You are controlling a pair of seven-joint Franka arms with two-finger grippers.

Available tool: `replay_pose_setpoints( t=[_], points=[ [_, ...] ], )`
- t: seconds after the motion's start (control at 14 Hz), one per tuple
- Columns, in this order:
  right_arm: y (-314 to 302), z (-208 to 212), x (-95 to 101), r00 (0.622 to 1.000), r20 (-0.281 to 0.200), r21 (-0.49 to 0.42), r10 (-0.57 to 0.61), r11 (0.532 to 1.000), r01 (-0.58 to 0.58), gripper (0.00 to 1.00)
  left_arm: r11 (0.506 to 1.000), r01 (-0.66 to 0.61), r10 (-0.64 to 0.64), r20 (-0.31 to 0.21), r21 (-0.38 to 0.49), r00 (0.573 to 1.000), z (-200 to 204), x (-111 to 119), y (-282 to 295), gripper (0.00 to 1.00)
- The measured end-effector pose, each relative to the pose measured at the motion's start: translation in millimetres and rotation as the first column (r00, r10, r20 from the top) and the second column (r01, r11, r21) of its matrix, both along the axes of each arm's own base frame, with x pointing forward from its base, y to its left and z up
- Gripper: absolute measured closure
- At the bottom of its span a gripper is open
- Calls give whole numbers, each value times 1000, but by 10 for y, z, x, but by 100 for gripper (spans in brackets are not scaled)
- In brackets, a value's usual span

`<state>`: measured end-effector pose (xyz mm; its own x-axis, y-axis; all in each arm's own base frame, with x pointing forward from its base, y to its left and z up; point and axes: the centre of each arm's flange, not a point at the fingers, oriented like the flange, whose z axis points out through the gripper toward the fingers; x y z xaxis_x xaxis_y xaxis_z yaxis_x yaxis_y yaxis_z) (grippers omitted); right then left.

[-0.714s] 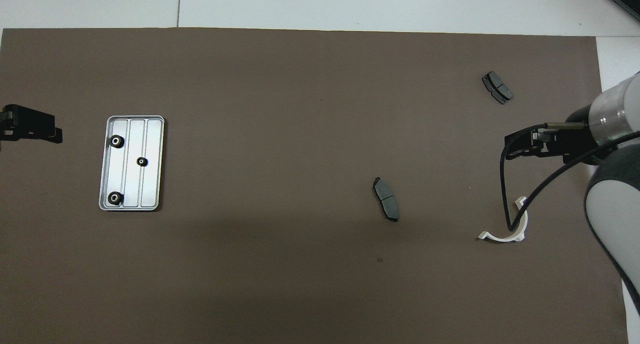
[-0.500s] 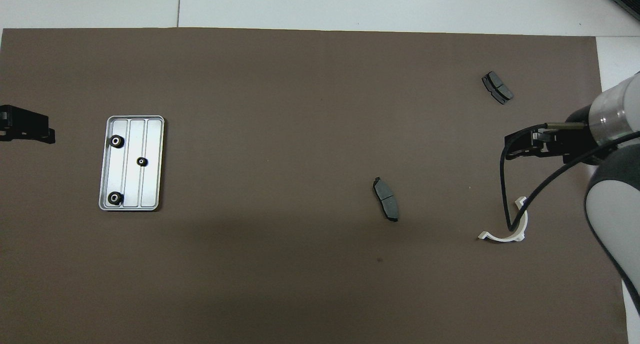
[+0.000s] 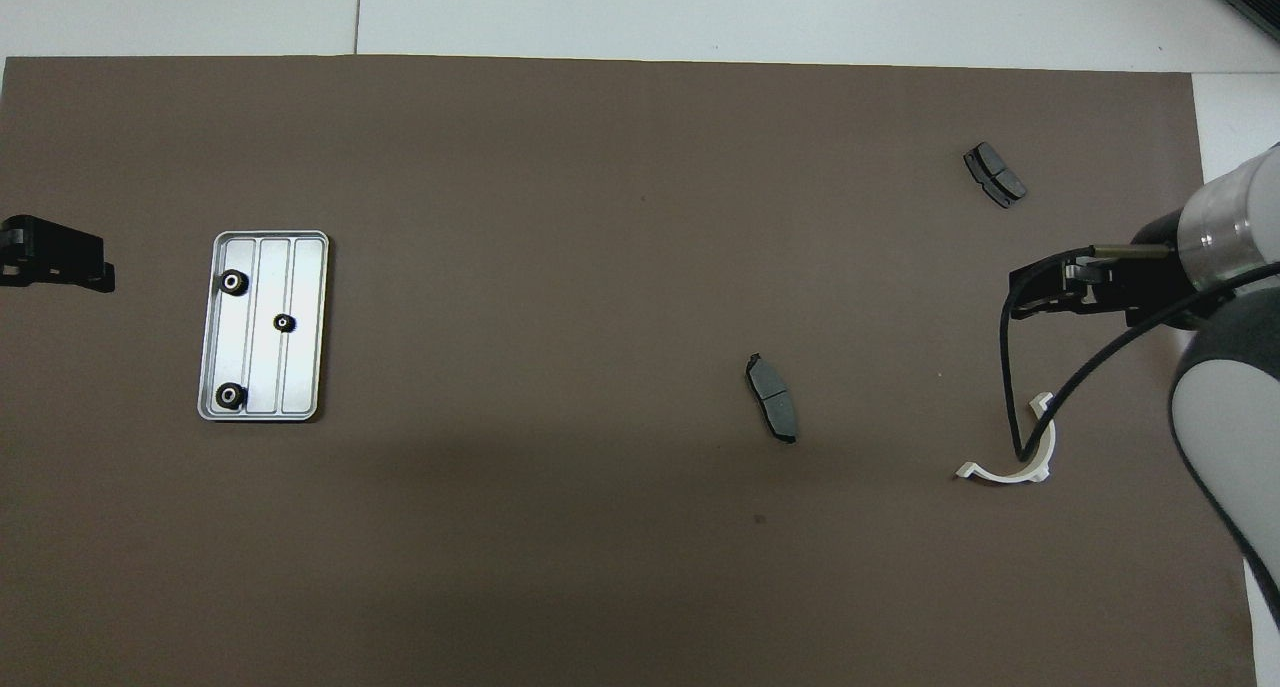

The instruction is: Place bearing gear from tray to pile

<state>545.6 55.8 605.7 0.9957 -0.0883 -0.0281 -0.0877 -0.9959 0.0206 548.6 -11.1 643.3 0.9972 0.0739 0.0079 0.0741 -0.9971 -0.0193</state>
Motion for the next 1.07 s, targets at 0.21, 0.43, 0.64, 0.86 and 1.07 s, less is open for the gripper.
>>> replay_pose_setpoints(
  t=[0.21,0.43,0.64,0.86,1.07],
  points=[
    [0,0,0,1000,0,0,0,1000,0,0,1000,1,-1,-13,-1,1000,-77,44,-2,0],
    [0,0,0,1000,0,0,0,1000,0,0,1000,2,-2,-20,-2,1000,-115,64,-4,0],
    [0,0,0,1000,0,0,0,1000,0,0,1000,6,-6,-23,-2,1000,-116,60,-26,0],
    [0,0,0,1000,0,0,0,1000,0,0,1000,17,-17,-32,-2,999,-124,48,-82,0],
    [0,0,0,1000,0,0,0,1000,0,0,1000,30,-30,-34,-2,999,-124,44,-151,0]
  ],
)
